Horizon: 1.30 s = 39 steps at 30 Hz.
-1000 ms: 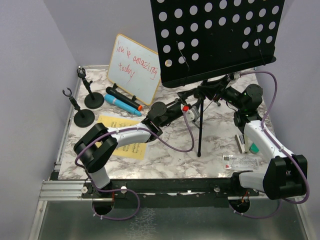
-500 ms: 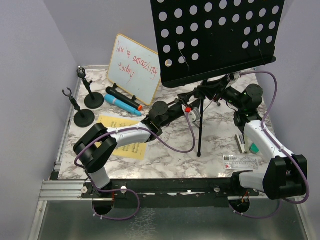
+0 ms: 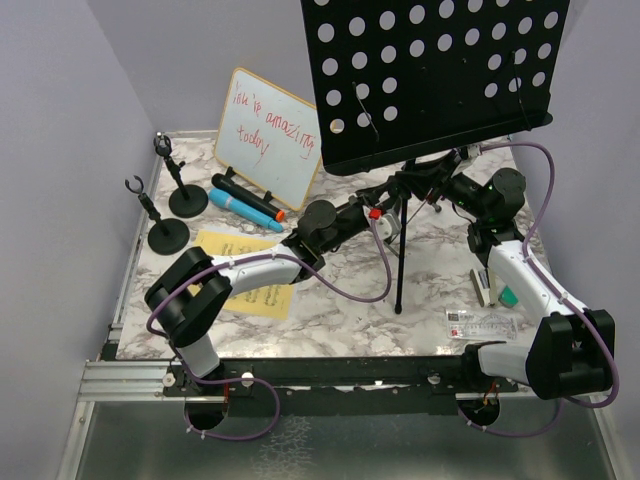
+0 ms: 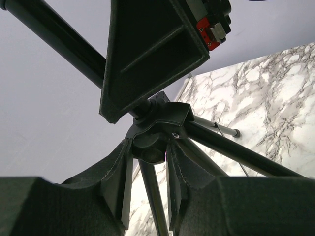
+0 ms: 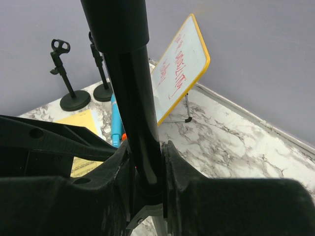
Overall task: Pack up the instrument practice props
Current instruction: Unscrew the knob on the music stand.
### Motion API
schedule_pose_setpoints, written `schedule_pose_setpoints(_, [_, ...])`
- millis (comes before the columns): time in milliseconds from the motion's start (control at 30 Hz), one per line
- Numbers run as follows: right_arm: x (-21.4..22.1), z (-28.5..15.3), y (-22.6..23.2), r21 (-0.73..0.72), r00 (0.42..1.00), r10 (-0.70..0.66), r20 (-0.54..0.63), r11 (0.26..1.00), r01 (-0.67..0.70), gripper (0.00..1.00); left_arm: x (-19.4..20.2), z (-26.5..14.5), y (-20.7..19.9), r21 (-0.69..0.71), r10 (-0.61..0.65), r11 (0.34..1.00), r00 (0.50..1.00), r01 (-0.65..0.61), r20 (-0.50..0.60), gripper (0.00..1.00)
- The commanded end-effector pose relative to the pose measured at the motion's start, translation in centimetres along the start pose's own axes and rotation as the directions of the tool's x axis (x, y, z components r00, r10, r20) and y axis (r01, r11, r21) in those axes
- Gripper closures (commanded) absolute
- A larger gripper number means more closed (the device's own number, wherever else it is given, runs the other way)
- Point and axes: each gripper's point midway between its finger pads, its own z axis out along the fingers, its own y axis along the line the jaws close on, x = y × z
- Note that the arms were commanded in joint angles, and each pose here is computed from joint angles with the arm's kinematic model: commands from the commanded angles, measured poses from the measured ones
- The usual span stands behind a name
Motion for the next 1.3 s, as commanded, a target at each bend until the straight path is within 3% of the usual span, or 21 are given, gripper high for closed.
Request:
schedule_pose_setpoints(0, [1.9,-0.4,1.5,-0.051,0.993,0.096,-0.067,0.994,-0.099,0.99,-1.5,0.2,0.7,-0.016,-0.15,0.988,0.988,0.151,0.019,0.97])
schedule_pose_setpoints(133, [2.5,-0.5,1.5,-0.047,0.993,0.091,-0.075,0.994,-0.095,0.99,-1.3,-0.1,0.5,-0.043,-0.324,0.945,0.946,0.324,0.01,1.0])
schedule_pose_setpoints(233, [2.9,-0.7,1.4,-0.042,0.993,0.077,-0.084,0.996,-0.081,0.99,-1.4,-0.5,0.6,-0.073,-0.495,0.866,0.869,0.494,0.016,1.0])
schedule_pose_setpoints(400, [3.5,-0.8,0.9,-0.017,0.993,0.066,-0.1,0.998,-0.068,0.99,-2.3,-0.7,0.2,-0.079,-0.774,0.627,0.631,0.775,0.052,1.0])
schedule_pose_setpoints(500, [3.8,-0.8,0.8,-0.013,0.992,0.069,-0.104,0.997,-0.071,0.99,-2.7,-0.5,-0.2,-0.077,-0.88,0.466,0.47,0.882,0.067,1.0])
schedule_pose_setpoints(567, [3.9,-0.9,0.9,-0.014,0.992,0.071,-0.106,0.997,-0.073,0.99,-3.1,-0.3,-0.4,-0.061,-0.911,0.403,0.406,0.913,0.068,1.0])
schedule_pose_setpoints(600, [4.0,-1.0,1.0,-0.016,0.992,0.07,-0.107,0.997,-0.072,0.99,-3.4,-0.2,-0.5,-0.048,-0.91,0.408,0.41,0.912,0.065,1.0])
schedule_pose_setpoints(667, [4.0,-1.0,1.0,-0.016,0.992,0.067,-0.107,0.997,-0.069,0.99,-3.5,-0.4,-0.5,-0.056,-0.871,0.484,0.487,0.874,0.066,0.99])
schedule_pose_setpoints(733, [3.9,-1.1,1.1,-0.015,0.992,0.064,-0.109,0.998,-0.066,0.99,-3.1,-1.0,-0.1,-0.084,-0.805,0.585,0.59,0.807,0.063,0.79])
schedule_pose_setpoints(833, [3.7,-1.2,1.2,-0.015,0.993,0.056,-0.105,0.998,-0.058,0.99,-2.3,-1.8,0.4,-0.108,-0.679,0.727,0.733,0.678,0.04,0.61])
schedule_pose_setpoints(967, [3.7,-1.2,1.2,-0.015,0.993,0.051,-0.104,0.999,-0.053,0.99,-2.0,-2.4,0.3,-0.073,-0.483,0.873,0.875,0.483,0.013,0.51])
schedule_pose_setpoints(1133, [3.8,-1.2,1.2,-0.019,0.993,0.052,-0.107,0.998,-0.054,0.99,-2.5,-2.3,-0.4,-0.023,-0.199,0.98,0.98,0.199,0.008,0.44])
schedule_pose_setpoints(1267, [3.8,-1.2,1.3,-0.022,0.993,0.051,-0.107,0.998,-0.054,0.99,-2.1,-2.0,-0.9,-0.007,-0.037,0.999,0.999,0.037,-0.006,0.42])
